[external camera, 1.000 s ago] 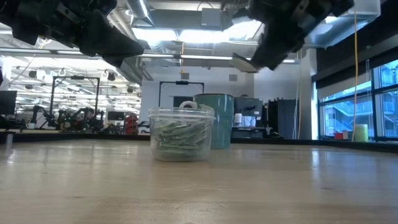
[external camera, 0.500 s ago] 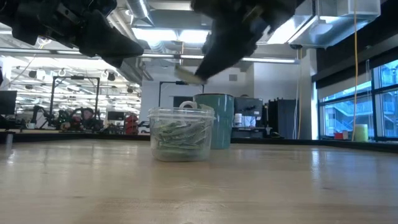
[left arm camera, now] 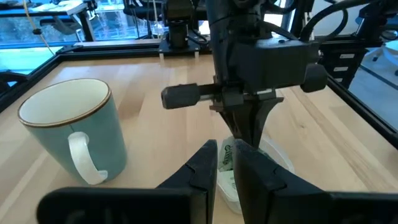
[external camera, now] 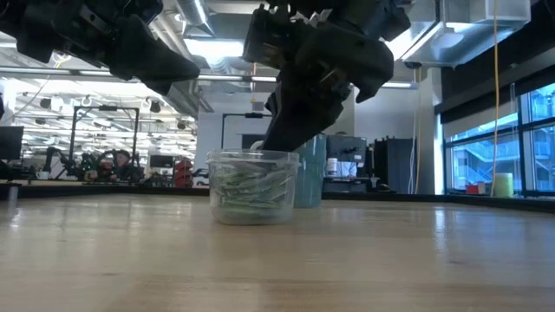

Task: Pick and place Stevia / Truvia into bins
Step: Put the green stevia packet into the transparent bin, then return to Home Position

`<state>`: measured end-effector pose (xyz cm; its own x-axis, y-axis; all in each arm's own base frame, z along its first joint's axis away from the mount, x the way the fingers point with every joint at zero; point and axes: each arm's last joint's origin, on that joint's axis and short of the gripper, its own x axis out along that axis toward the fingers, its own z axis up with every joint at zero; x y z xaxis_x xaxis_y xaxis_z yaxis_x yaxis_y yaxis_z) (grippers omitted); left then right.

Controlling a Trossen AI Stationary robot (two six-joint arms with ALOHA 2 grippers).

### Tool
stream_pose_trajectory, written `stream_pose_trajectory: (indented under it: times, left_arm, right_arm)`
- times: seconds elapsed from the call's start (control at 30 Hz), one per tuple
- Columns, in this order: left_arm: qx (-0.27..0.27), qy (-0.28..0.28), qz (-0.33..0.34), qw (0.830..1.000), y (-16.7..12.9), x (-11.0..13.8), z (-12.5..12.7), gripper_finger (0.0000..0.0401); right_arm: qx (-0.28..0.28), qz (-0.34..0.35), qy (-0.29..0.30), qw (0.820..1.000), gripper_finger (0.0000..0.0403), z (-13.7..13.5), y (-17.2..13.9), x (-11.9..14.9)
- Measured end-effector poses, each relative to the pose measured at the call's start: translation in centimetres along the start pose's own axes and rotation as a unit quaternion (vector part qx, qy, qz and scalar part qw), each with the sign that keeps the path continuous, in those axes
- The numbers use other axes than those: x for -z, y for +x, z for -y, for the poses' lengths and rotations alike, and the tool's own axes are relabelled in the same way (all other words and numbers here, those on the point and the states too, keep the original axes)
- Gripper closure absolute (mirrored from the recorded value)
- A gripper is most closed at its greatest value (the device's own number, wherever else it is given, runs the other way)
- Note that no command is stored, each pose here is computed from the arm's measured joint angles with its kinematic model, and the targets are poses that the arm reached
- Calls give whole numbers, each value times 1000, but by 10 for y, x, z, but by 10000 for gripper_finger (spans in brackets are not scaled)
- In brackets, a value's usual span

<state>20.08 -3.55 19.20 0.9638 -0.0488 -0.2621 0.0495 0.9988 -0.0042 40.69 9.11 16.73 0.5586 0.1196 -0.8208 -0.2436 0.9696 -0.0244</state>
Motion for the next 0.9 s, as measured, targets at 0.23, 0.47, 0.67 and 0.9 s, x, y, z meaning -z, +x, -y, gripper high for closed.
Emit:
stream_pose_trajectory:
  times: [0.23, 0.47, 0.67, 0.9]
  left_arm:
    - [-13, -3, 4, 1000, 0, -1, -1, 354]
    - [-52, 0, 6, 999, 0, -1, -3, 354]
    - [-44, 5, 30, 999, -11, -10, -4, 354]
    - [-64, 18, 37, 997, -41, -14, -9, 354]
  right_arm:
    - [0, -3, -12, 1000, 364, 0, 0, 1]
    - [0, 7, -1, 1000, 322, 1, -33, -7]
    - [2, 41, 2, 999, 319, 1, -80, -4]
    - [1, 149, 31, 988, 319, 0, -138, 39]
